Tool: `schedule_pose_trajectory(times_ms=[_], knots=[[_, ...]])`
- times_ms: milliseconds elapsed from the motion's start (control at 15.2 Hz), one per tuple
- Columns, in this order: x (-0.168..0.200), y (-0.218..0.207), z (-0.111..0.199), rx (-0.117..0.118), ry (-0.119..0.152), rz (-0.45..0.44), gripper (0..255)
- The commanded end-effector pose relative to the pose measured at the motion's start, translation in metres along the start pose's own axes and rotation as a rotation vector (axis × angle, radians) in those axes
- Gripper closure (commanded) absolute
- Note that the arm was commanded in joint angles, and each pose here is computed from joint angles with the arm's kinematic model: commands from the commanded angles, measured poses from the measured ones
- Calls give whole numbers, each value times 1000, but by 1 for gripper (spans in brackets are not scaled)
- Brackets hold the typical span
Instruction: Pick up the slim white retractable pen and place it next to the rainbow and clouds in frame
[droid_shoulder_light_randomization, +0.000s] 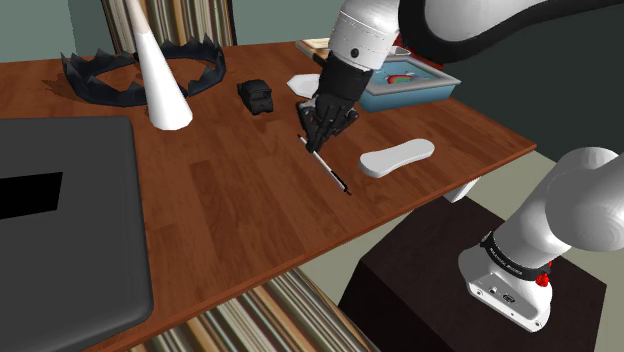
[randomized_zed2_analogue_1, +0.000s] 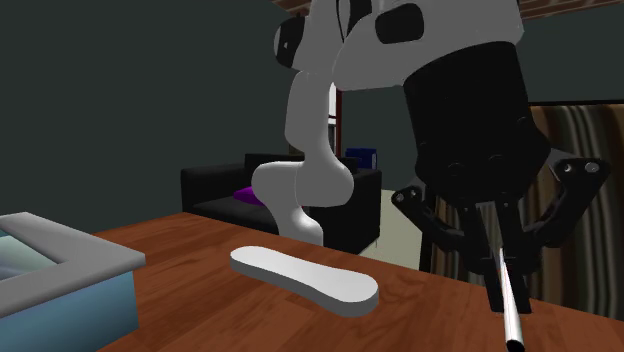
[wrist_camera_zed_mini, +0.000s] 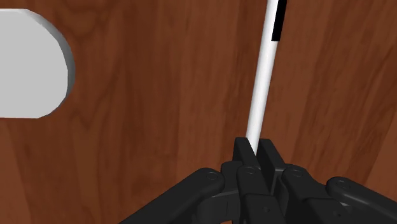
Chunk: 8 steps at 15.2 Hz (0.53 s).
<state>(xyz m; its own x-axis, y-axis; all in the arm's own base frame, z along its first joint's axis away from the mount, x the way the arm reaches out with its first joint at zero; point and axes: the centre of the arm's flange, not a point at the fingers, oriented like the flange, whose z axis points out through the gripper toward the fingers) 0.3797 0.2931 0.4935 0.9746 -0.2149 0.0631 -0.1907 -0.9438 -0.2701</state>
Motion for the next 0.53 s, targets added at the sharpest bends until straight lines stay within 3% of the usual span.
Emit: schedule_pose_trajectory(times_ms=[0, 462], knots=[[0, -4, -12, 0, 0, 0, 255], [3, -14, -48, 0, 0, 0, 255]])
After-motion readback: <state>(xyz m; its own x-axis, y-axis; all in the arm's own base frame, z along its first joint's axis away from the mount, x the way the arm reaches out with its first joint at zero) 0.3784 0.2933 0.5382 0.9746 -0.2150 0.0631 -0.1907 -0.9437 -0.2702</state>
